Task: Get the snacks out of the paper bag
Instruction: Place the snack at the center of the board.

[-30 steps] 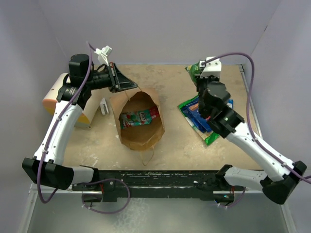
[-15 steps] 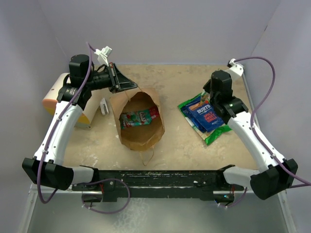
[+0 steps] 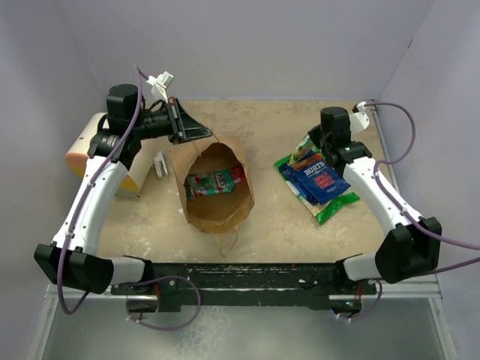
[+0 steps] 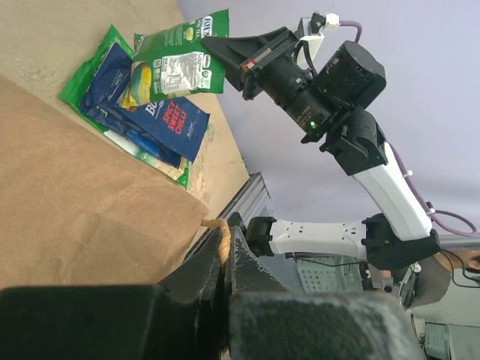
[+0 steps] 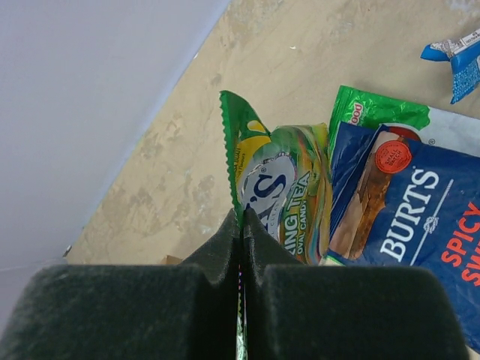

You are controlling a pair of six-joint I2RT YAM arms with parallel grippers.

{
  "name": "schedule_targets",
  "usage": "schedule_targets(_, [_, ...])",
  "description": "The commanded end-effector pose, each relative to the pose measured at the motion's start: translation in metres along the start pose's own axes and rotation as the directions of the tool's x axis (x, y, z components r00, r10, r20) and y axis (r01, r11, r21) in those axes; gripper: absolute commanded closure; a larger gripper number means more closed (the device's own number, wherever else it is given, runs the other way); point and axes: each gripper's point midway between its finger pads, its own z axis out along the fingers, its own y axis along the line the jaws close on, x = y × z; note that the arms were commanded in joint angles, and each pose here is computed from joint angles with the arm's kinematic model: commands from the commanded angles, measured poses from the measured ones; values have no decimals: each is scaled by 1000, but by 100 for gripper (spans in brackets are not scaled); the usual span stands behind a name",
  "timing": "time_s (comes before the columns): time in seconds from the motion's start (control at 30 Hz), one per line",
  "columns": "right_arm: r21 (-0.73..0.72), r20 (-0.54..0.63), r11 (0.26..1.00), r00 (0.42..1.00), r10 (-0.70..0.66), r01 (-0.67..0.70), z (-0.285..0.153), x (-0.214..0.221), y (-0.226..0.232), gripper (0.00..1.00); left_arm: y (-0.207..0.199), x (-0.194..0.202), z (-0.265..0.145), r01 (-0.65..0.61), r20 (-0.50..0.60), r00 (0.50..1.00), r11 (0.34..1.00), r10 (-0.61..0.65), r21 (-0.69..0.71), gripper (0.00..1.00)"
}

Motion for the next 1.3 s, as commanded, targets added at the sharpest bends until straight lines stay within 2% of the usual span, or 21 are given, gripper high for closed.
schedule_targets(0.0, [-48, 57, 990, 990, 132, -129, 2, -24, 18, 100, -20, -10, -8, -87, 24, 996, 995, 86, 39, 100])
schedule_targets(0.2, [2, 78, 991, 988, 135, -135, 16, -22, -6, 100, -16, -10, -5, -79, 12, 997, 996, 79, 41, 100])
schedule_targets(0.6, [111, 49, 984, 989, 137, -142, 32, -11, -46, 100, -13, -12, -3, -78, 11, 997, 996, 78, 37, 100])
schedule_targets(0.97, [261, 45, 960, 995, 94, -103, 14, 1, -118, 100, -12, -15, -1, -84, 9, 996, 996, 84, 35, 100])
schedule_targets(1.27, [328, 38, 944, 999, 38, -49, 6, 8, -156, 100, -12, -15, 0, -80, 5, 997, 996, 79, 38, 100])
